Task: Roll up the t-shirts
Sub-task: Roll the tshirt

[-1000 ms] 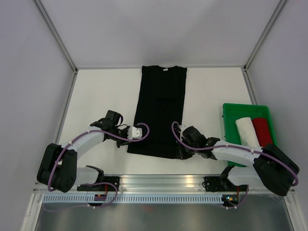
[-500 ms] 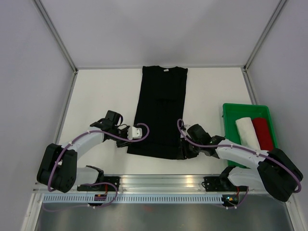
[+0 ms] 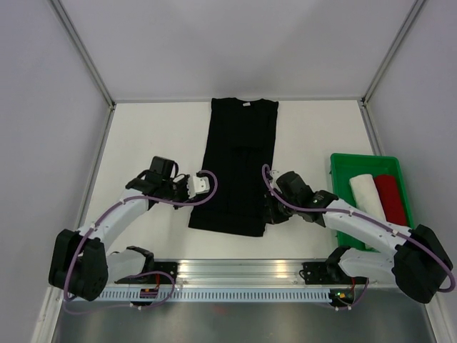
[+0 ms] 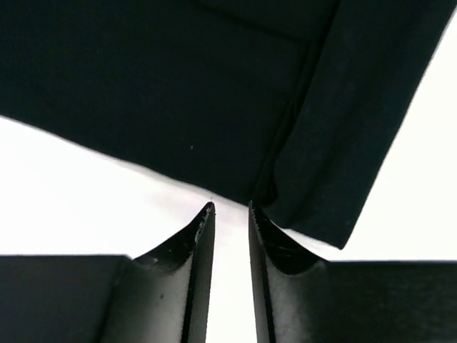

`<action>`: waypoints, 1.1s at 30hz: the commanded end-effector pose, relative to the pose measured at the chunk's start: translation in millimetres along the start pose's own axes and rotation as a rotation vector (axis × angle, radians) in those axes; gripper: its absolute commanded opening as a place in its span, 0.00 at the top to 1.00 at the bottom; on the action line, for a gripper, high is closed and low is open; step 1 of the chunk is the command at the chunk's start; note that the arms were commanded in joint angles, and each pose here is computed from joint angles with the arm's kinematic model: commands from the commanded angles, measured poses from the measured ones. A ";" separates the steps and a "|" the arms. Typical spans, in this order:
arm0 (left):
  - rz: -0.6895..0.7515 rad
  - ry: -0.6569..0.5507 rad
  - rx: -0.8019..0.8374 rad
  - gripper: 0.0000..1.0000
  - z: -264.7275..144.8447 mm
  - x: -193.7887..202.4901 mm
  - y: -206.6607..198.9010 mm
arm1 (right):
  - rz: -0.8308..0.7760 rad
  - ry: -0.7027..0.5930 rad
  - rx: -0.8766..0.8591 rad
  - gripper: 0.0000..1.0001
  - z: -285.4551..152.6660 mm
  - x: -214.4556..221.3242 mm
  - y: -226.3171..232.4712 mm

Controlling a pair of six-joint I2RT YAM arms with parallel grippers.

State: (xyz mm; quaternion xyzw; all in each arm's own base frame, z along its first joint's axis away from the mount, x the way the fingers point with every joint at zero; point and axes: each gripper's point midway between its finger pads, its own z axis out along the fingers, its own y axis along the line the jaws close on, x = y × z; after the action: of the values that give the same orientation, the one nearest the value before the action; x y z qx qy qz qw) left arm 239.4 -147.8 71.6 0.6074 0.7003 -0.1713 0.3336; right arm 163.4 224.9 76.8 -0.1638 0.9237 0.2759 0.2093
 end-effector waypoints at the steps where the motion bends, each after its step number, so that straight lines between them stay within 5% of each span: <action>1: -0.011 -0.087 0.087 0.71 -5.1 -27.8 -22.1 | -0.007 -0.037 -0.078 0.91 8.3 -15.0 15.9; 5: 0.003 -0.030 0.162 0.73 11.8 -16.0 -50.3 | 0.010 0.006 -0.099 0.96 29.4 -8.0 14.9; 21: 0.084 0.082 0.029 0.76 37.1 27.9 -26.6 | 0.083 0.114 0.016 0.98 57.0 19.0 -29.1; 28: 0.175 -0.068 -0.022 0.63 12.8 -27.2 -9.5 | -0.059 0.027 -0.009 0.90 42.4 -23.9 -13.4; 33: 0.396 -0.153 0.081 0.46 -2.3 -30.5 -53.5 | -0.190 -0.129 -0.044 0.82 18.7 -54.3 -0.2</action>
State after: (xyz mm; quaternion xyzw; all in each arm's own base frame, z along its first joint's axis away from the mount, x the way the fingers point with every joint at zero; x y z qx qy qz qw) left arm 217.7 -172.6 81.6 0.6751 0.6114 -0.1498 0.3847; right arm 196.0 239.9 50.9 -0.1975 0.9172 0.2758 0.2088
